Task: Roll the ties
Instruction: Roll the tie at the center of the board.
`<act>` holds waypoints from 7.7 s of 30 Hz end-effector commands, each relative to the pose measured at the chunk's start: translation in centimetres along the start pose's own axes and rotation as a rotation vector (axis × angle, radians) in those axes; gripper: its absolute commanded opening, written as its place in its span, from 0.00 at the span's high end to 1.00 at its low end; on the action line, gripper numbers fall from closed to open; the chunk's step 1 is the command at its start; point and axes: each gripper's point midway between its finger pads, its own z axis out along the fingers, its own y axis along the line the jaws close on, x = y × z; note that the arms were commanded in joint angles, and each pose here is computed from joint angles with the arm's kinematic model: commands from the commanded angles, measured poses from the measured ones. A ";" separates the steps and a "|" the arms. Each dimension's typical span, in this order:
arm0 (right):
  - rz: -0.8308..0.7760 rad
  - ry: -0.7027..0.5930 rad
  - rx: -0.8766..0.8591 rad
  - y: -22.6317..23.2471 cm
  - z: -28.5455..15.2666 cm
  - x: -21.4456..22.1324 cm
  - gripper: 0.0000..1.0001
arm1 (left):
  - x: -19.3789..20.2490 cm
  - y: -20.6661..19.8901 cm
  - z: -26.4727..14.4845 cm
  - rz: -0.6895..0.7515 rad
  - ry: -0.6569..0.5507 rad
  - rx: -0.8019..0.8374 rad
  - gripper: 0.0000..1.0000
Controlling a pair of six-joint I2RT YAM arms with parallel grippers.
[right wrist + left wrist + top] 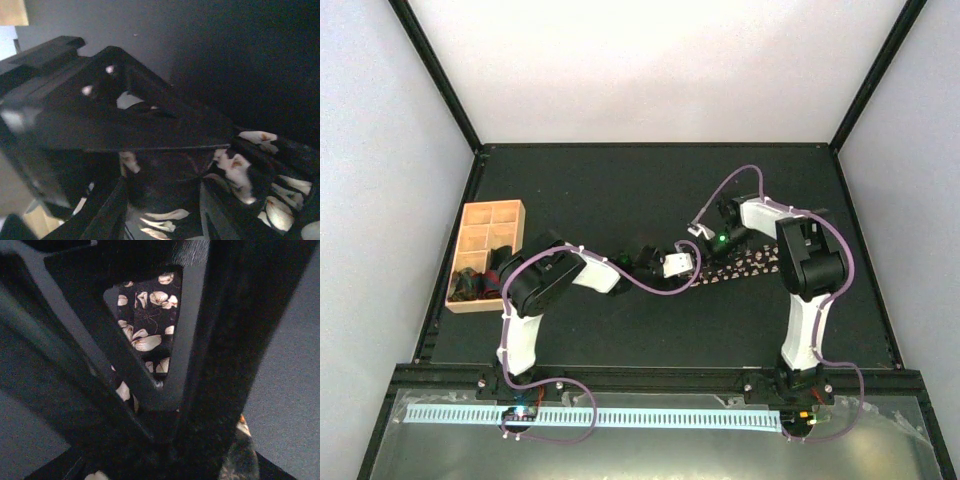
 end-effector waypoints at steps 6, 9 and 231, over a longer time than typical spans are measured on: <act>0.008 0.033 0.144 -3.6 0.9 0.5 0.98 | 6.4 -1.6 -0.5 -0.034 0.230 0.015 0.49; 0.037 0.041 0.184 -5.2 0.3 1.3 0.98 | 5.4 -0.5 -0.8 -0.092 0.196 -0.003 0.36; 0.152 0.126 0.312 -8.4 -0.7 1.9 0.98 | -2.1 0.1 -0.8 -0.089 -0.107 0.061 0.13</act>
